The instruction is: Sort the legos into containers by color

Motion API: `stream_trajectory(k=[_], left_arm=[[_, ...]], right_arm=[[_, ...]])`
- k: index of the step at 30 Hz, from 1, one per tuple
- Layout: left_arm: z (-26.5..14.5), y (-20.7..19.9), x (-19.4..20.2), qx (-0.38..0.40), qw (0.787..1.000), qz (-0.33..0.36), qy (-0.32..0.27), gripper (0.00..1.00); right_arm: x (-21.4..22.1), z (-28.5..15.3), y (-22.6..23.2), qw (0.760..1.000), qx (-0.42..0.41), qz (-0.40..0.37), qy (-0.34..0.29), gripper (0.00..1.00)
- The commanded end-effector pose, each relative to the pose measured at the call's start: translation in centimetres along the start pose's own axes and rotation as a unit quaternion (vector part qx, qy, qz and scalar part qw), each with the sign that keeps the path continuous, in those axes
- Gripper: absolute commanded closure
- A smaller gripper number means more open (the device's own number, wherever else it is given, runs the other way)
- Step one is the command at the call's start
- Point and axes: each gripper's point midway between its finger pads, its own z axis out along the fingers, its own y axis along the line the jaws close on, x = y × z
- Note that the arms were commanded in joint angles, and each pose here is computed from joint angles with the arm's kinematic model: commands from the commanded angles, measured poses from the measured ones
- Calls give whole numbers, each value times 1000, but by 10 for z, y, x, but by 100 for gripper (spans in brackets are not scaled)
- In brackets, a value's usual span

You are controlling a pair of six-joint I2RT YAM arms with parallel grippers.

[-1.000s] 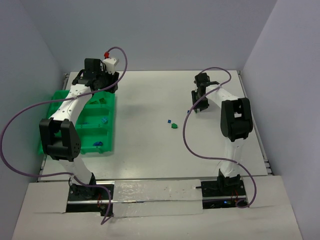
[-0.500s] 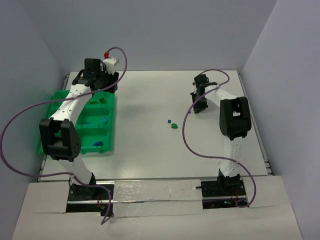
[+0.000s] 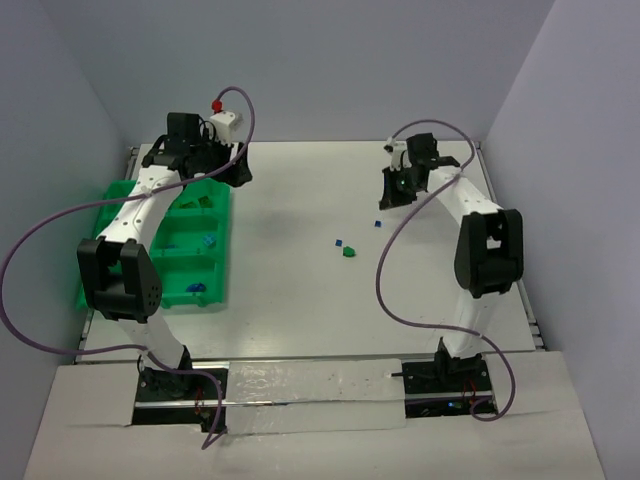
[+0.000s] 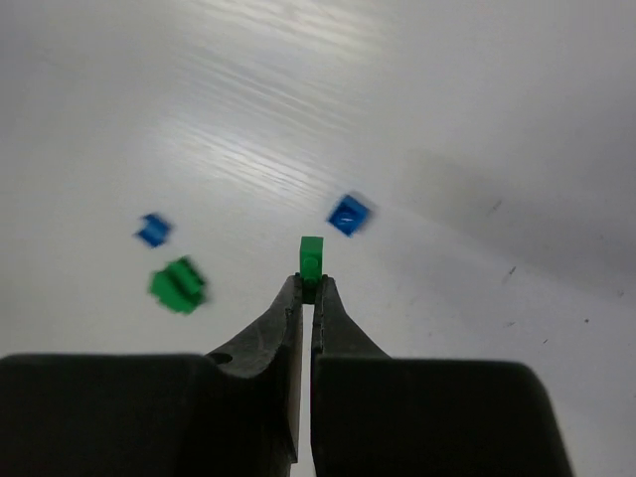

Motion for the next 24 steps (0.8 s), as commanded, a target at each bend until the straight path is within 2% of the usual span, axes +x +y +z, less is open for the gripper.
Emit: stream_trajectory(k=[1, 3, 4, 8, 12, 14, 16, 18, 24], left_arm=[[-19, -52, -44, 144, 987, -31, -62, 18], [-22, -65, -51, 179, 980, -58, -71, 18], [-24, -73, -55, 200, 973, -94, -72, 19], [-40, -107, -66, 304, 936, -158, -86, 25], [-54, -128, -70, 387, 903, -165, -92, 30], [-63, -141, -67, 435, 883, -141, -105, 35], [-65, -144, -64, 445, 879, -115, -124, 36], [-72, -151, -63, 453, 876, -52, -154, 35], [-87, -167, -53, 463, 861, 82, -194, 36]], right_arm=[[-74, -82, 74, 971, -138, -104, -164, 100], [-80, -86, 87, 965, -156, -114, -180, 100], [-86, -93, 100, 956, -178, -127, -197, 100], [-87, -107, 151, 926, -240, -183, -225, 100], [-83, -114, 189, 902, -281, -237, -227, 100], [-76, -123, 215, 876, -332, -272, -222, 100], [-71, -127, 230, 858, -359, -294, -220, 100], [-65, -129, 246, 843, -372, -323, -218, 100], [-57, -133, 272, 824, -396, -356, -195, 100]])
